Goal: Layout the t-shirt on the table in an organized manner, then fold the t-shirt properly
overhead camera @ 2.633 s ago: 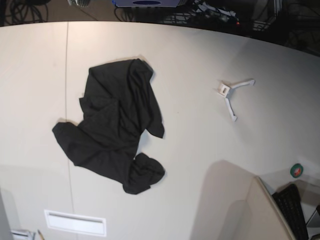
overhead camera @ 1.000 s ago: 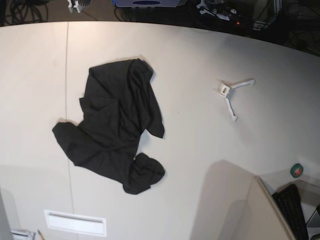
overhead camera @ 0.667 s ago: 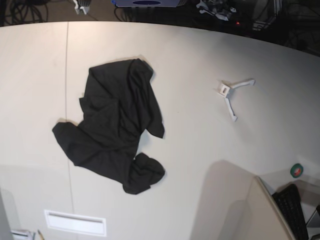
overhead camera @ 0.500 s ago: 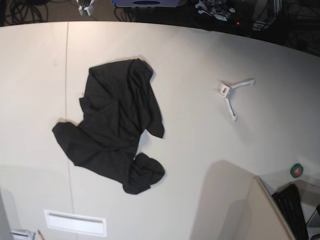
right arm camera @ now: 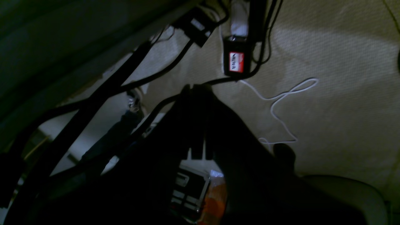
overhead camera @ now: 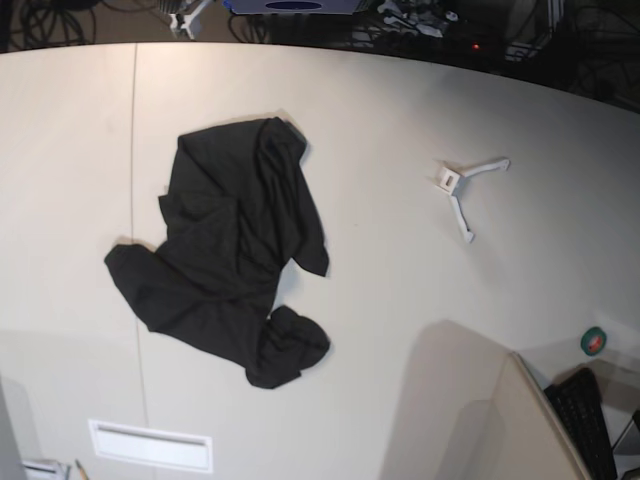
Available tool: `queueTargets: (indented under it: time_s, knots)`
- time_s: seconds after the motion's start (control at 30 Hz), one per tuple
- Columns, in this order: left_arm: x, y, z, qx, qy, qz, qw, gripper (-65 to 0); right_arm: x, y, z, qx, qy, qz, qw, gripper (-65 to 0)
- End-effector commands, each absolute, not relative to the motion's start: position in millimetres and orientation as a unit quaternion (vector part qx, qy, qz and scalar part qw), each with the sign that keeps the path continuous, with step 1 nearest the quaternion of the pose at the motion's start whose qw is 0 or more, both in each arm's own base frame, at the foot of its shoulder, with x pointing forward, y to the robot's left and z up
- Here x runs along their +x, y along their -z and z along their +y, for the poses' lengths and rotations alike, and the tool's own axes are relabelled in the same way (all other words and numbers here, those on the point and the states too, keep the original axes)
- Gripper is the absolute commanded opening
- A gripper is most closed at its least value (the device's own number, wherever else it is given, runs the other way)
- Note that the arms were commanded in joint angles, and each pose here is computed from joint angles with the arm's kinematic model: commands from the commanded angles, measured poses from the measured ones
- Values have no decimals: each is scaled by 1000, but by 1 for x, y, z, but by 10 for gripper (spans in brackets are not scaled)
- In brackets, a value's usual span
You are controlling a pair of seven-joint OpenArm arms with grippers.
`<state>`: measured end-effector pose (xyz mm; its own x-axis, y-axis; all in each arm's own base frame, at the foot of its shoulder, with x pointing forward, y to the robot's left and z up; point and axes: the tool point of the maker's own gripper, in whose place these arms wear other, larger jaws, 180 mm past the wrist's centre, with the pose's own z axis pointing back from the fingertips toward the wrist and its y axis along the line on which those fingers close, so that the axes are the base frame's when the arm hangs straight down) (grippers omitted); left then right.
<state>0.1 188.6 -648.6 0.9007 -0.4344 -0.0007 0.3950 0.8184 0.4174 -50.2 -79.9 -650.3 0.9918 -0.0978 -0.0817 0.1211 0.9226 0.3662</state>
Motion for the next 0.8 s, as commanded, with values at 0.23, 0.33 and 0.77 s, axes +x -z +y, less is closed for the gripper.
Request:
queueTargets:
  time_s: [0.23, 0.33, 0.77]
  knots:
    - [3, 648, 189, 215, 210, -34, 953, -291, -56, 649, -74, 196, 57, 37, 978, -650]
    - [6, 648, 189, 215, 208, -36, 954, -295, -56, 649, -73, 197, 58, 36, 978, -650]
    - [9, 649, 177, 206, 214, -43, 954, -298, -51, 649, -73, 197, 57, 33, 978, -650]
